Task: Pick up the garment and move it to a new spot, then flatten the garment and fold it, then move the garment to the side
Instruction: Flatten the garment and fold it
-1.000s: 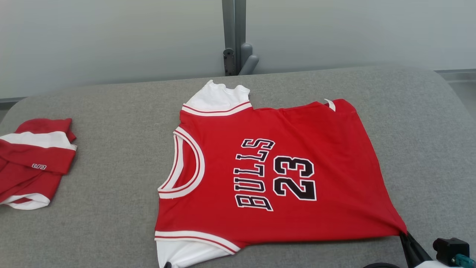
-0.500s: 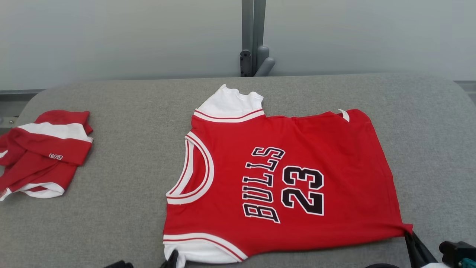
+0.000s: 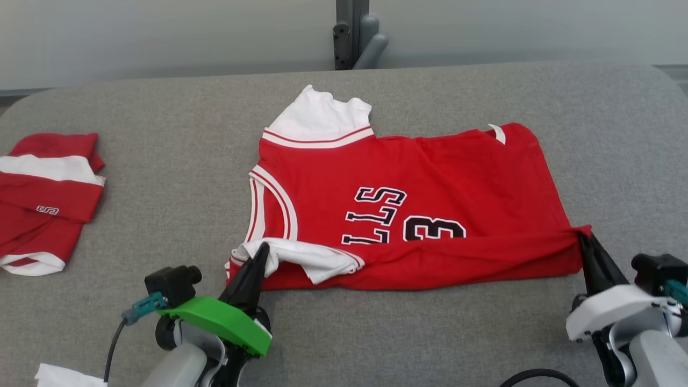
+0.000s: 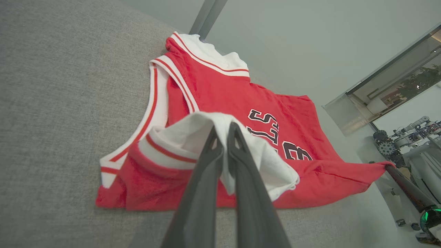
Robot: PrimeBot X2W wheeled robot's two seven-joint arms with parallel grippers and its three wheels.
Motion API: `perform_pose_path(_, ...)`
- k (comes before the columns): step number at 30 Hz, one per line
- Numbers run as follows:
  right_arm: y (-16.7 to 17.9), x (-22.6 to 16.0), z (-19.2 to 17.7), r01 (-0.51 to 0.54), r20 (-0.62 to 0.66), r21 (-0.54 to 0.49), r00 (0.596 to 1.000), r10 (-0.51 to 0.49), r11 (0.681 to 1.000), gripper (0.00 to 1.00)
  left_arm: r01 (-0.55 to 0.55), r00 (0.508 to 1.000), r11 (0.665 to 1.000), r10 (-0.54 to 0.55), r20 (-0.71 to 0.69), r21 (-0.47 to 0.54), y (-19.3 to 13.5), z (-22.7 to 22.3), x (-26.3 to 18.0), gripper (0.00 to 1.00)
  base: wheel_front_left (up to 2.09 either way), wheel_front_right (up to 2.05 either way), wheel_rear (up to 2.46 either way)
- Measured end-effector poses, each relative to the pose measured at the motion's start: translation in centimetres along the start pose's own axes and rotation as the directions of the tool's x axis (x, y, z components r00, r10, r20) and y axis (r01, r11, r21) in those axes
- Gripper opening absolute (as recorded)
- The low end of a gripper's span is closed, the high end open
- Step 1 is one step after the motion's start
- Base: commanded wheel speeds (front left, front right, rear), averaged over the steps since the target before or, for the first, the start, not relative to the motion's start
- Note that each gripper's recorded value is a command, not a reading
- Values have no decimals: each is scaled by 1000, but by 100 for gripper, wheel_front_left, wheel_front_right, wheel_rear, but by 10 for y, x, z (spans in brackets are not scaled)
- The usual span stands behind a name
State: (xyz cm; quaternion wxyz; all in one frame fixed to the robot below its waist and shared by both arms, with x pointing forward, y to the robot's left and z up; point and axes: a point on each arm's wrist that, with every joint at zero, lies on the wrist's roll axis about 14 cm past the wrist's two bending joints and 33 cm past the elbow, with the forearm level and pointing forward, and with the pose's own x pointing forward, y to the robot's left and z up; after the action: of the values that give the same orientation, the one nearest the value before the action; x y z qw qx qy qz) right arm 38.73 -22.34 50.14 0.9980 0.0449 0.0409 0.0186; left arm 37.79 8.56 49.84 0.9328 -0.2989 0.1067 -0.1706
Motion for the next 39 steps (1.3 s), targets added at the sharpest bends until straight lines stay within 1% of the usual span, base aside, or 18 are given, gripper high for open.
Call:
perform_pose_path(5, 1, 27, 2, -10, -5, -25, 1000, 10, 1000, 0, -14, 1000, 1000, 14, -19, -1, 8, -2, 23, 0, 0, 0, 0)
perform_pose_path(9, -6, 40, -9, 3, -45, -44, 999, -5, 999, 0, -23, 999, 1000, 22, -46, -18, 11, -12, 36, 0, 0, 0, 0)
perform_pose_path(19, -18, 59, -26, 34, -95, -59, 995, -39, 998, 0, -52, 998, 998, 50, -44, -24, 23, -14, 57, 0, 0, 0, 0)
perform_pose_path(24, -16, 69, -23, 32, -84, -61, 996, -37, 998, 0, -66, 998, 998, 66, -3, -16, 29, -2, 62, 0, 0, 0, 0)
perform_pose_path(29, -15, 73, -25, 29, -89, -67, 995, -35, 997, 0, -73, 997, 997, 73, 4, -5, 31, -3, 64, 0, 0, 0, 0)
perform_pose_path(30, -15, 76, -23, 34, -80, -63, 996, -39, 997, 20, -79, 997, 997, 79, 10, -1, 33, -1, 64, 0, 0, 0, 0)
perform_pose_path(31, -16, 78, -19, 37, -70, -60, 997, -42, 997, 82, -86, 996, 996, 86, 20, 3, 35, 2, 64, 5, 0, 0, 0)
perform_pose_path(32, -16, 79, -18, 40, -65, -58, 997, -44, 998, 100, -90, 996, 996, 89, 30, 11, 37, 5, 65, 40, 0, 0, 0)
perform_pose_path(33, -17, 80, -18, 44, -62, -54, 997, -48, 998, 100, -91, 995, 996, 90, 36, 20, 37, 7, 66, 100, 0, 0, 0)
perform_pose_path(37, -19, 79, -10, 54, -38, -54, 998, -56, 997, 100, -100, 993, 994, 98, 61, 32, 36, 11, 65, 100, 0, 0, 0)
perform_pose_path(39, -21, 73, -6, 63, -23, -51, 998, -65, 997, 100, -107, 991, 992, 101, 88, 64, 37, 19, 61, 100, 0, 0, 0)
